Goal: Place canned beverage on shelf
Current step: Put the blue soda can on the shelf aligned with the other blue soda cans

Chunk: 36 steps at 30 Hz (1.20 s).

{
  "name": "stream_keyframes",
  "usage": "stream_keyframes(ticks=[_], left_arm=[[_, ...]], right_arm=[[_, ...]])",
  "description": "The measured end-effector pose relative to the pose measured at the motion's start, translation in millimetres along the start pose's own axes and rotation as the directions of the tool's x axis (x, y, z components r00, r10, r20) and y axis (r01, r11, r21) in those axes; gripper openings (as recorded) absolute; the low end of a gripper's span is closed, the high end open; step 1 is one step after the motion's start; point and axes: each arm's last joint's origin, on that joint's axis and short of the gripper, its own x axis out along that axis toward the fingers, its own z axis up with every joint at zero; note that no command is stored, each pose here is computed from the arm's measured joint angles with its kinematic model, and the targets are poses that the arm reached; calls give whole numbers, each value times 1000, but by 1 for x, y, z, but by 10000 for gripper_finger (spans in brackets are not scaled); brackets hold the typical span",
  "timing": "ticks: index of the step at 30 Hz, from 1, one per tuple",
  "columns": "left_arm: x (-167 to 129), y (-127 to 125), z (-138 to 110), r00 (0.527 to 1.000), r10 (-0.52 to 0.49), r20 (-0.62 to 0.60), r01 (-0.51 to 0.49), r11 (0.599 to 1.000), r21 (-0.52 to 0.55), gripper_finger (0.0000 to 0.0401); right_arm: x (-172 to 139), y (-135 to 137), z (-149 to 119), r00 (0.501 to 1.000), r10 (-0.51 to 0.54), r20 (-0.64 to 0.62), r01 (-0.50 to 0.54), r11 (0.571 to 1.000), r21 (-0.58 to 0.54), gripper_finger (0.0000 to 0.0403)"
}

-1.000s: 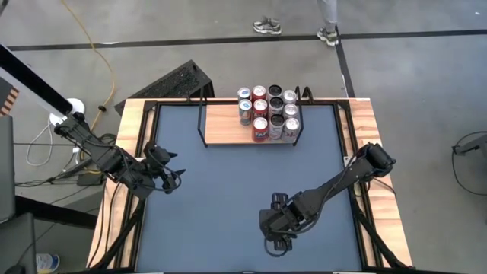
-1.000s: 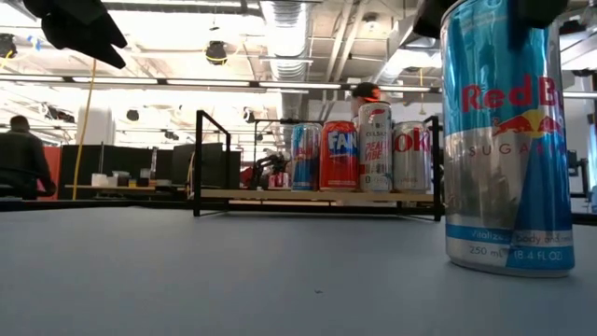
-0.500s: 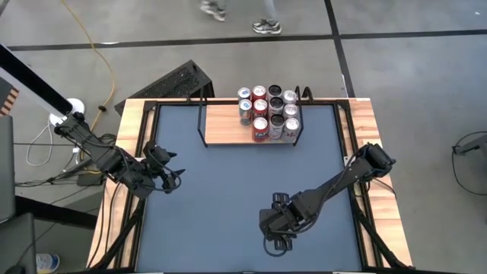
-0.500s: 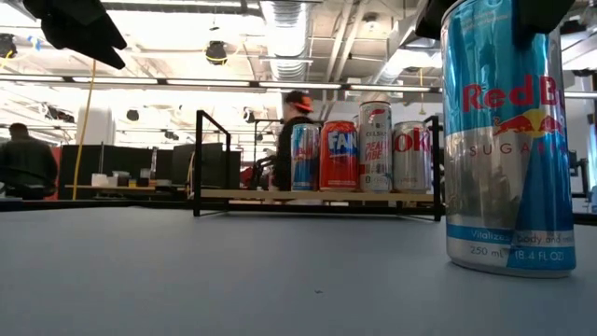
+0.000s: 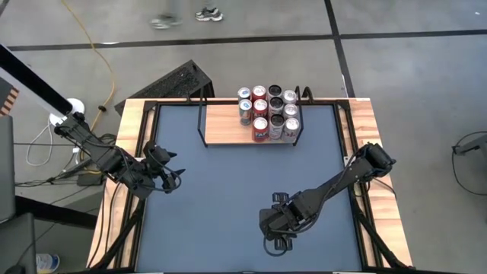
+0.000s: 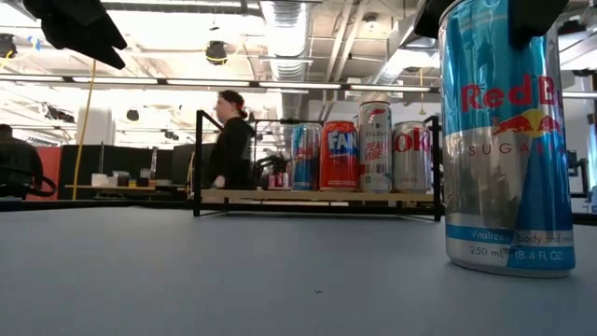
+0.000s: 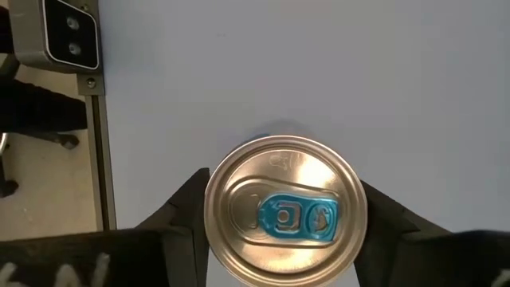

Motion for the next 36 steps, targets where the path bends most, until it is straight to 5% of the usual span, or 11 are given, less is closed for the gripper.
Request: stream_keyframes(ticks=[18, 36], left_arm=[[0, 0, 0, 1000, 1, 1, -1, 1000, 1, 311], [0, 0, 0, 1000, 4, 4, -4, 1000, -12, 311]], right_arm=[[-42, -30, 26, 999, -41, -27, 39, 998, -46, 196], [-114, -165, 89, 970, -137, 200, 149, 988, -47, 196]])
